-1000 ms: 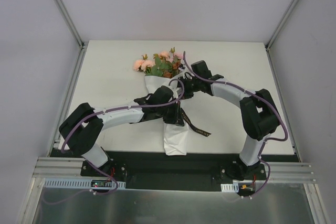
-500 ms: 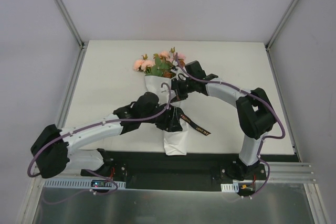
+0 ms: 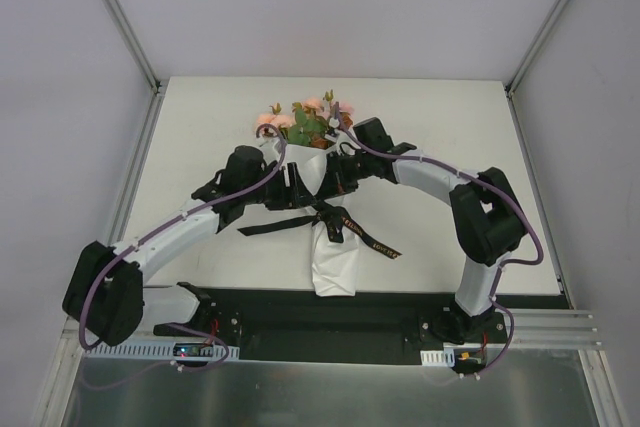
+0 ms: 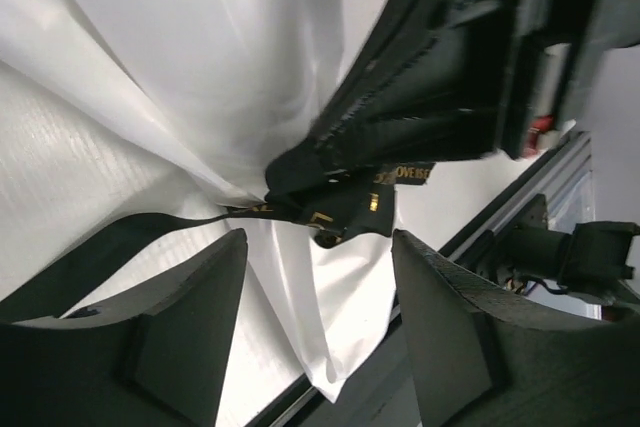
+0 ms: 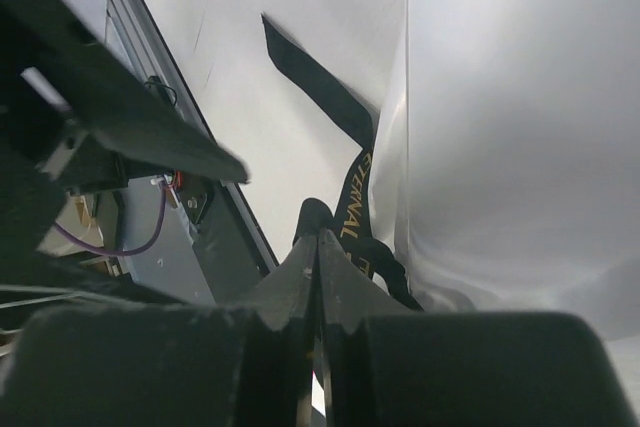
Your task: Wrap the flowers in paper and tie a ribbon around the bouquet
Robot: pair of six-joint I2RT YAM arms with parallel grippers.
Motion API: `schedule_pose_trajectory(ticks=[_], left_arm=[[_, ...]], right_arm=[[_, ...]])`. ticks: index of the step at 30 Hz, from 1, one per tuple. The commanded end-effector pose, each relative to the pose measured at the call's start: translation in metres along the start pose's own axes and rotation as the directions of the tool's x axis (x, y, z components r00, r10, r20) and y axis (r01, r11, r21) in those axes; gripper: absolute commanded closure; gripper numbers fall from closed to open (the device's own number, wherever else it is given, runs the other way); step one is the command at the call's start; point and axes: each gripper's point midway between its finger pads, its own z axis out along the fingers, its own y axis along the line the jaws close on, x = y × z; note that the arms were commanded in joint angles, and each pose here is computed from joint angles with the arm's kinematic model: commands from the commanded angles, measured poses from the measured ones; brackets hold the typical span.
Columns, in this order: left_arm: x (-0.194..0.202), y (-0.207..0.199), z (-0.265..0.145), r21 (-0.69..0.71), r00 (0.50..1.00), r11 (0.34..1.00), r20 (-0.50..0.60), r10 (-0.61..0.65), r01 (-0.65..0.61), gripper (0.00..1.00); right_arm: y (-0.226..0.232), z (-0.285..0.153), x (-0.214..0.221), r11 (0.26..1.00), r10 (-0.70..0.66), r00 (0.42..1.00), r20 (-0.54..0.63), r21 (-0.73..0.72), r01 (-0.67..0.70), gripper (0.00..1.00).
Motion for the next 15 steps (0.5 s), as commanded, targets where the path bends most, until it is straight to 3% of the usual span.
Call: schedule_pose_trajectory(ticks=[1, 3, 8, 15], left_arm=[[-0.013, -0.009, 0.015, 0.064, 0.999, 0.997, 0.016, 0.037, -0.038, 0.38], [-0.009, -0.008, 0.023, 0.084, 0.999, 0.995, -0.005, 0.045, -0.045, 0.27], [-0.011, 0.0, 0.04, 0.081, 0.998, 0.995, -0.032, 0.058, -0.055, 0.28], [-0.01, -0.001, 0.046, 0.121, 0.995, 0.992, -0.079, 0.057, -0.047, 0.62]], right_arm=[[0.026, -0.012, -0.009, 0.997, -0.019, 0.998, 0.052, -0.071, 0.023, 0.97], [0.029, -0.011, -0.01, 0.995, -0.018, 0.998, 0.055, -0.092, 0.023, 0.97], [0.033, -0.012, -0.007, 0.993, -0.014, 0.998, 0.054, -0.112, 0.02, 0.98], [0.033, -0.011, -0.006, 0.993, 0.008, 0.998, 0.058, -0.117, -0.001, 0.98]])
